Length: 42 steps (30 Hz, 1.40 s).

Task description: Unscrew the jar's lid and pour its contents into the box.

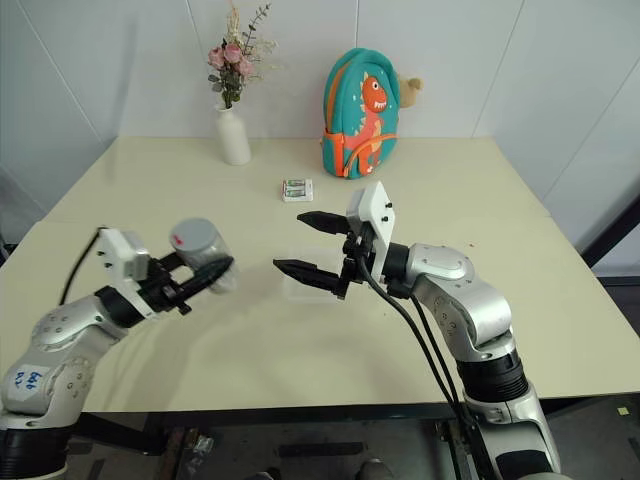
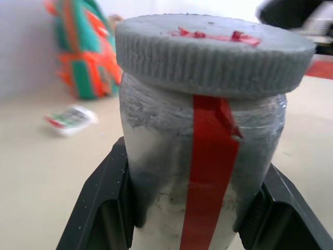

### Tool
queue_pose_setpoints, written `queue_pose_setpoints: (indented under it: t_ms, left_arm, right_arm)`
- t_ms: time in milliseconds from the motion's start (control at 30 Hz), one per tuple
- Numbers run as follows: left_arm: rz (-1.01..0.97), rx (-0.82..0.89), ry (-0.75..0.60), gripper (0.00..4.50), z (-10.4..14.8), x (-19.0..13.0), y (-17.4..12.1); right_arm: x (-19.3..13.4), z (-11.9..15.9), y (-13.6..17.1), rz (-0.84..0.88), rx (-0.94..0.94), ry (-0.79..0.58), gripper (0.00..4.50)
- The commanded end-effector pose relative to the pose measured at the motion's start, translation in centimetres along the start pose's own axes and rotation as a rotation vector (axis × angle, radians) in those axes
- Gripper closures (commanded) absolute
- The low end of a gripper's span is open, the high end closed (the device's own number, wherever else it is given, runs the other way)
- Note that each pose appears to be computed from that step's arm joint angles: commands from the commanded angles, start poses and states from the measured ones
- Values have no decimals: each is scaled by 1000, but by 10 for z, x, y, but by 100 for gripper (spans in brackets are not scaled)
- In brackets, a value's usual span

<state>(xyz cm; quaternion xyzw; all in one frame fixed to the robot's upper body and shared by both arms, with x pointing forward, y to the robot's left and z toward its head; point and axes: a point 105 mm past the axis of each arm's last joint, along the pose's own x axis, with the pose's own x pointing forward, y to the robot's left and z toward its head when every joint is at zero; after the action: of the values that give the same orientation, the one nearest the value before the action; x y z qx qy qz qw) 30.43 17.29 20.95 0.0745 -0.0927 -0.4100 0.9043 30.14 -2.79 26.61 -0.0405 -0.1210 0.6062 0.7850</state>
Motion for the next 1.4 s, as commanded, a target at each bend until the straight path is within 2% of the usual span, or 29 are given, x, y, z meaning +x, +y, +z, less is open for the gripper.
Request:
queue_pose_setpoints:
  t_ms: [33,433,767,867,1000,1400]
  left_arm:
    - [-113,27,34,253,4,9,-10]
    - [-289,-72,59,253,5,38,-29]
    - [-300,-72,59,253,6,41,-29]
    - [-297,-69,56,253,6,41,-28]
    - [-293,-65,47,253,9,42,-27]
    - [-287,-64,45,253,9,39,-27]
  right_arm:
    - [13,15,15,62,2,0,0]
    - [38,4,13,35,-14,45,0]
    - [45,1,10,-7,6,8,0]
    - [45,-2,8,-20,13,16,62]
    - [45,-7,13,3,23,24,199]
    - [46,-9,17,47,36,39,207]
